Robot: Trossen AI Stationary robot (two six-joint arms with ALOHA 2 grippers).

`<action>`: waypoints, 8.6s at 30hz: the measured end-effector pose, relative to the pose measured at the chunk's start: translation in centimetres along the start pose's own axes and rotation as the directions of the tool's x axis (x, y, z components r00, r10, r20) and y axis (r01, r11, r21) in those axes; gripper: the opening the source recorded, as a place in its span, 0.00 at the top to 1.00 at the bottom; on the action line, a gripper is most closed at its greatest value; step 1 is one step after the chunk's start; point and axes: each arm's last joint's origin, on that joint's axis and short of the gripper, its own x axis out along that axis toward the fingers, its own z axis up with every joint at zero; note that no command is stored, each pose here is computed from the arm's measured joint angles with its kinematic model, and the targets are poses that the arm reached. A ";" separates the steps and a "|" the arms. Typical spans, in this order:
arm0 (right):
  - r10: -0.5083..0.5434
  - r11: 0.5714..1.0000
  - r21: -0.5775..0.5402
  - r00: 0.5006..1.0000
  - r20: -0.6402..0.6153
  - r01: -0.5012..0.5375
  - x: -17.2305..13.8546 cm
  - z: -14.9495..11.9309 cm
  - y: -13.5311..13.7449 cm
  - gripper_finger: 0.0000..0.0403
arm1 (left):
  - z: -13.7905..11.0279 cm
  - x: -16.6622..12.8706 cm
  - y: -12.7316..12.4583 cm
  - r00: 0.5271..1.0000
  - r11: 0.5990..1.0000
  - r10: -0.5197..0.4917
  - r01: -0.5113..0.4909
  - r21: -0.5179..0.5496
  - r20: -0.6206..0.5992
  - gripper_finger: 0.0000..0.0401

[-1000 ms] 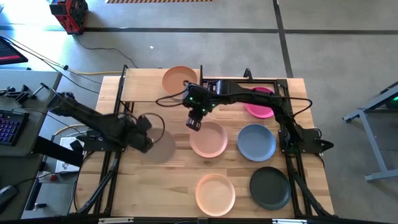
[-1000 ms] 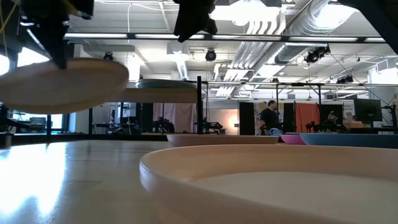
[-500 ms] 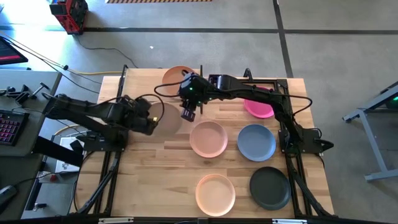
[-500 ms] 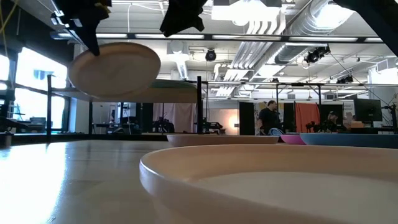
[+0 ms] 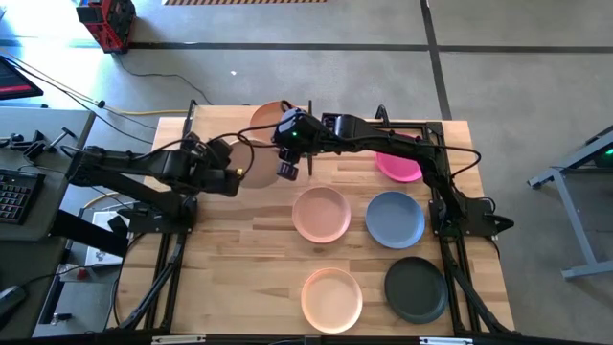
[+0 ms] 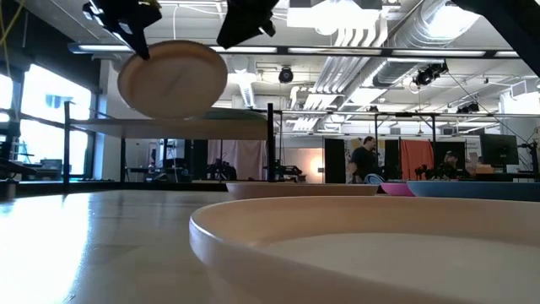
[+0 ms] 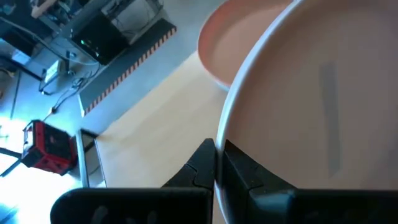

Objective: Place and stack plates onto a shelf
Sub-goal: Stack the gray plate on top of the brown plate on the shelf, then stack the white plate on top of the gray plate on the shelf

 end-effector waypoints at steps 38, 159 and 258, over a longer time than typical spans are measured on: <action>-0.080 0.979 0.187 0.997 0.005 0.078 0.1 0.1 -0.6 1.00 | 1.6 0.7 -0.8 0.990 0.990 -0.137 0.138 -0.016 0.011 0.87; 0.073 0.808 0.587 0.997 0.003 -0.061 6.9 -6.3 -18.8 1.00 | 4.8 0.4 4.5 0.995 0.979 -0.049 0.065 -0.193 0.084 0.74; 0.472 0.833 0.495 0.787 -0.398 -0.249 -0.1 -5.9 -8.2 0.72 | 4.7 0.3 3.9 0.972 0.956 -0.234 0.236 -0.172 0.034 0.73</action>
